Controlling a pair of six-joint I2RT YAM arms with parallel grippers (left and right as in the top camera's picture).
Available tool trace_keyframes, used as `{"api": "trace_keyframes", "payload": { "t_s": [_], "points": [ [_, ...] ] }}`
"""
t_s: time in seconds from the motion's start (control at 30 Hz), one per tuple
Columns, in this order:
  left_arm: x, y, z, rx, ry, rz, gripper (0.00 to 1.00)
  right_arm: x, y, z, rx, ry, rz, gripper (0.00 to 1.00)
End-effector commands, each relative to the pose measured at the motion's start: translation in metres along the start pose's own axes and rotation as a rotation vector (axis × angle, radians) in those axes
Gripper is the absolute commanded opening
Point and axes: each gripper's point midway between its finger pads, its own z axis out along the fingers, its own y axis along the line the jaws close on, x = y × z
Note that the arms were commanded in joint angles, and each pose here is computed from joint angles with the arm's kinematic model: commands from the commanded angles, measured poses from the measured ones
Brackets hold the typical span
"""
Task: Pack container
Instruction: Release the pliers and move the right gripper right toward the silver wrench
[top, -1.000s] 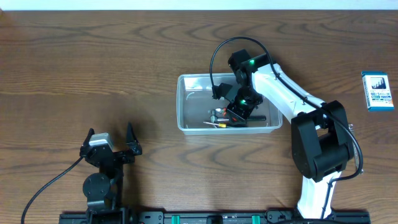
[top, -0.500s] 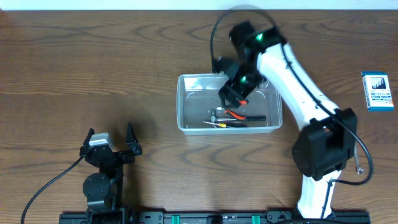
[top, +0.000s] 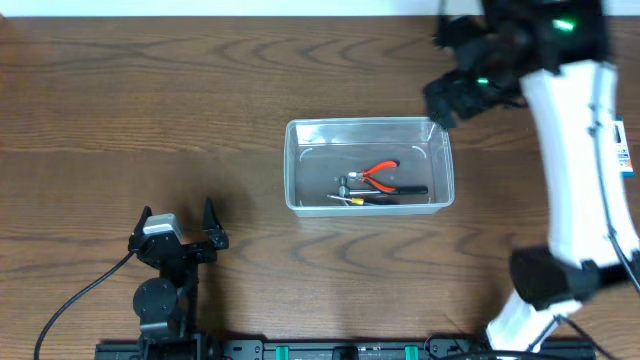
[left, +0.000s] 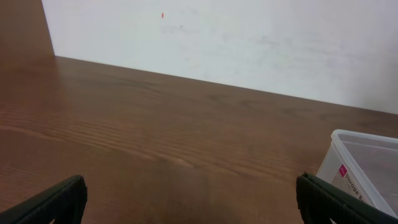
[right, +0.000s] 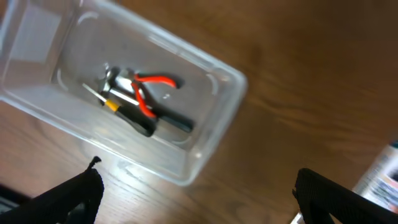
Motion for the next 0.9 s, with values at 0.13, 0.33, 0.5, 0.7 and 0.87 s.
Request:
{"api": "trace_keyframes", "payload": {
  "t_s": [0.13, 0.33, 0.5, 0.7, 0.87],
  "points": [
    [0.015, 0.006, 0.0, -0.029, 0.047, 0.005, 0.98, 0.054, -0.034, -0.091, 0.131, -0.18, 0.179, 0.99],
    [0.015, 0.006, 0.0, -0.029, 0.047, 0.005, 0.98, 0.133, -0.082, -0.081, 0.278, -0.03, 0.346, 0.99],
    [0.015, 0.007, 0.0, -0.029, 0.047, 0.005, 0.98, 0.164, -0.106, -0.057, 0.284, 0.044, 0.456, 0.99],
    [0.015, 0.006, 0.0, -0.029, 0.047, 0.005, 0.98, 0.169, -0.108, -0.043, 0.27, 0.073, 0.573, 0.99],
    [0.015, 0.006, 0.0, -0.029, 0.047, 0.005, 0.98, 0.171, -0.123, -0.04, 0.323, 0.107, 0.391, 0.99]
  ]
}}
